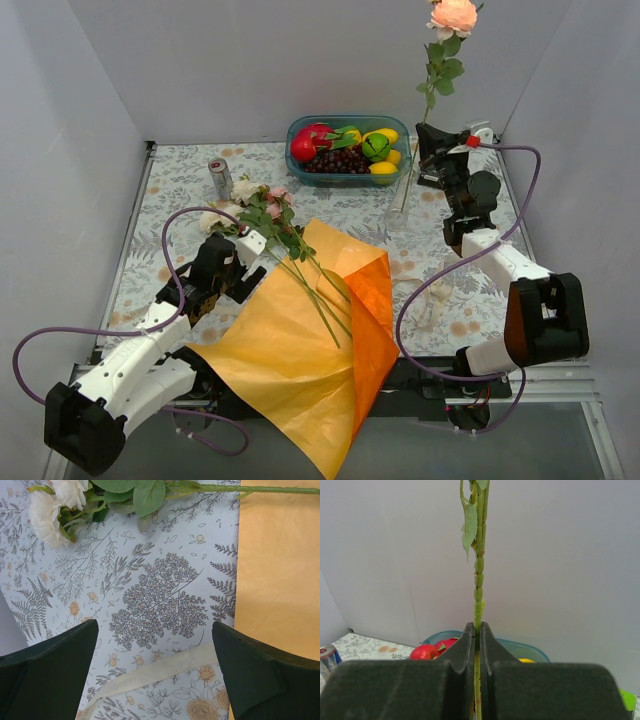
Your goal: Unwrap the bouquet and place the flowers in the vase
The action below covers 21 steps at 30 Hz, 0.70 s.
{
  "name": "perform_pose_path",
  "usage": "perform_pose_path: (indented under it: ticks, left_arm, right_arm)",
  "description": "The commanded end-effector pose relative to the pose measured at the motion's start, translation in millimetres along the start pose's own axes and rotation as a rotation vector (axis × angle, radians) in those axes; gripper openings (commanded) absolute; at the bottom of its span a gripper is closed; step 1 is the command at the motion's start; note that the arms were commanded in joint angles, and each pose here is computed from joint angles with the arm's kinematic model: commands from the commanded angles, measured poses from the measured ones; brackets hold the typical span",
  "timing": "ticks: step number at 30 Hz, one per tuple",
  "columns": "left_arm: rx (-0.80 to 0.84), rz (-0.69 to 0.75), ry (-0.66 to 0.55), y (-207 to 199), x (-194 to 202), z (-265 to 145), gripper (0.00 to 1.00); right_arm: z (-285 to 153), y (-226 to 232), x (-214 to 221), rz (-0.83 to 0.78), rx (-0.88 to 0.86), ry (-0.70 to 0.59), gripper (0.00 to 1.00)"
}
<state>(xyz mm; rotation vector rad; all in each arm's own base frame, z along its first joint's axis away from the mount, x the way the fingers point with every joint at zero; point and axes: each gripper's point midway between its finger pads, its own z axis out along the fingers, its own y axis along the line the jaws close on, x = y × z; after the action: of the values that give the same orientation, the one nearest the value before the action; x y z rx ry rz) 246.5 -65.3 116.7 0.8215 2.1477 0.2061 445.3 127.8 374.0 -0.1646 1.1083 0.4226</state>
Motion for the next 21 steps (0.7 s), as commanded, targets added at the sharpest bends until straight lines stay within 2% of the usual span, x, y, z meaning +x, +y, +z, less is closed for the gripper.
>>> perform_pose_path:
  ticks: [1,7,8,9,16,17,21]
  left_arm:
    - [-0.027,-0.009,-0.032,8.2,-11.4,-5.4,0.98]
    - [-0.036,-0.009,-0.039,10.8,-14.5,-6.3,0.98]
    - [-0.039,-0.007,-0.041,12.0,-15.3,-6.8,0.98]
    - [-0.039,-0.007,-0.043,12.0,-16.1,-7.0,0.98]
    - [-0.046,-0.006,-0.053,15.3,-21.9,-8.2,0.98]
    - [-0.045,-0.007,-0.053,15.1,-22.5,-8.1,0.98]
    - [-0.046,-0.006,-0.056,15.8,-24.2,-8.3,0.98]
  right_arm:
    - [-2.4,2.8,-22.2,-0.005,-0.013,-0.11,0.01]
    - [-8.4,2.1,-1.6,0.002,-0.018,-0.068,0.02]
    - [-11.1,1.7,5.7,0.004,-0.015,-0.051,0.09]
    - [-12.1,1.2,8.3,0.001,-0.014,-0.045,0.12]
    - [-27.6,-5.0,34.3,-0.019,0.014,0.015,0.24]
    - [-28.4,-5.1,36.6,-0.021,0.013,0.021,0.31]
    - [-29.5,-5.4,43.8,-0.025,0.011,0.046,0.37]
